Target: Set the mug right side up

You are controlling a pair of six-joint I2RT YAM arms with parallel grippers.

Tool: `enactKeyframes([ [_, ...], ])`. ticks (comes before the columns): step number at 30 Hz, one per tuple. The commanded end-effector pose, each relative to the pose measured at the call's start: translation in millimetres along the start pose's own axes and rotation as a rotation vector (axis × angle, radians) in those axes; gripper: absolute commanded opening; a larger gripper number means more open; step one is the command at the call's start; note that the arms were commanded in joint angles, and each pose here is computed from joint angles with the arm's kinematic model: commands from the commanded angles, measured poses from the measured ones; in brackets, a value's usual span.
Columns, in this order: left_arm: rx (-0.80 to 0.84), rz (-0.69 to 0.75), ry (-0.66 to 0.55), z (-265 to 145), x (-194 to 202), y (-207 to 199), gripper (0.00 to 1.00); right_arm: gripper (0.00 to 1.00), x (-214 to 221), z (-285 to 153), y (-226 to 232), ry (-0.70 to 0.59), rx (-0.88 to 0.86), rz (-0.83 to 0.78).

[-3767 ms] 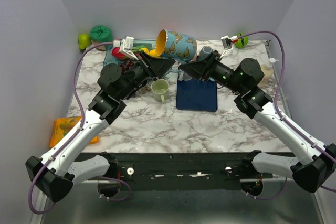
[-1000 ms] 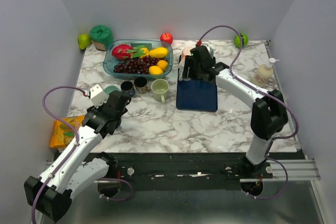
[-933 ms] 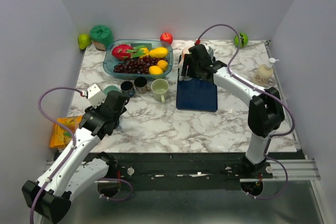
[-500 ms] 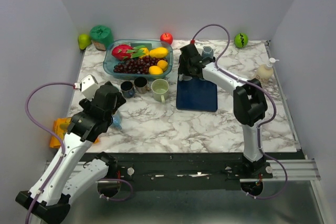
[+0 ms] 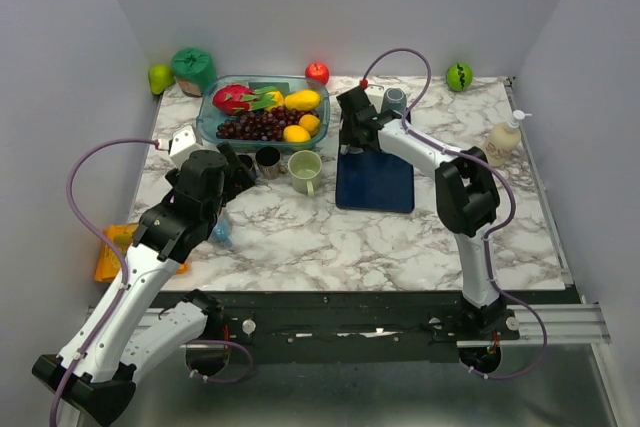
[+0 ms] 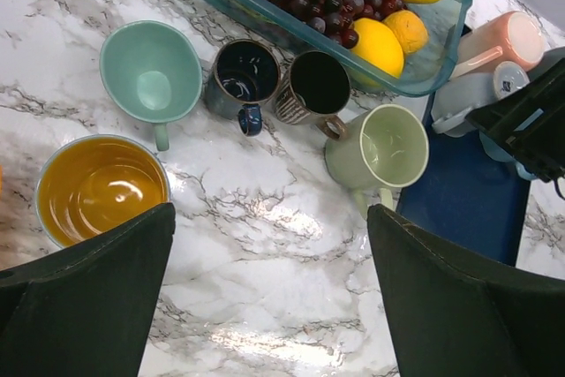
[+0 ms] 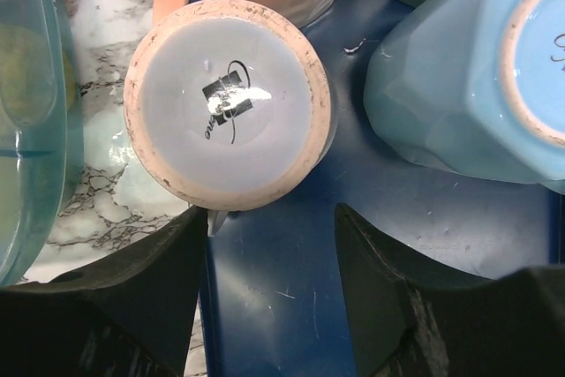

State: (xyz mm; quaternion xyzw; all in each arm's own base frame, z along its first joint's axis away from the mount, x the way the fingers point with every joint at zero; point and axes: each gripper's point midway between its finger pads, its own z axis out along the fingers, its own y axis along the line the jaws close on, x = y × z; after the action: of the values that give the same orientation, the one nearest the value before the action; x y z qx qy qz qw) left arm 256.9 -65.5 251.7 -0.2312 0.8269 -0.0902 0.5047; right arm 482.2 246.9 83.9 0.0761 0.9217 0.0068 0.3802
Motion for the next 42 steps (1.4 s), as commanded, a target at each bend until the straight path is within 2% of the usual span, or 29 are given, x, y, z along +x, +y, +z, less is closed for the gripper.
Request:
enactKeyframes([
  [1, 0.057, 0.001, -0.020, -4, -9, -11, 0.98, 0.66, 7, 4, -12, -0.005, 0.065, -0.050],
  [9, 0.064, 0.012, -0.026, -5, -12, -12, 0.99, 0.74, -2, 0, 16, -0.054, -0.071, -0.009],
  [18, 0.064, 0.012, -0.036, -9, -13, -9, 0.99, 0.71, -3, 13, 0, -0.068, 0.053, -0.010],
  [25, 0.059, 0.002, -0.022, -5, -5, -7, 0.99, 0.59, 12, 14, -13, -0.041, 0.082, -0.069],
  [27, 0.060, -0.001, -0.021, -6, -4, -6, 0.99, 0.54, 17, 12, -19, -0.031, 0.086, -0.082],
  [30, 0.063, -0.004, -0.020, -5, -3, -6, 0.99, 0.41, 25, 13, -23, -0.029, 0.082, -0.116],
  [34, 0.061, -0.003, -0.016, -5, -2, -5, 0.99, 0.35, 26, 17, -20, -0.047, 0.050, -0.164],
  [38, 0.063, 0.000, -0.017, -5, -2, -5, 0.99, 0.36, 18, 17, -19, -0.081, 0.040, -0.212],
  [42, 0.059, 0.001, -0.017, -5, -1, -4, 0.99, 0.52, 5, 15, -14, -0.125, 0.016, -0.257],
])
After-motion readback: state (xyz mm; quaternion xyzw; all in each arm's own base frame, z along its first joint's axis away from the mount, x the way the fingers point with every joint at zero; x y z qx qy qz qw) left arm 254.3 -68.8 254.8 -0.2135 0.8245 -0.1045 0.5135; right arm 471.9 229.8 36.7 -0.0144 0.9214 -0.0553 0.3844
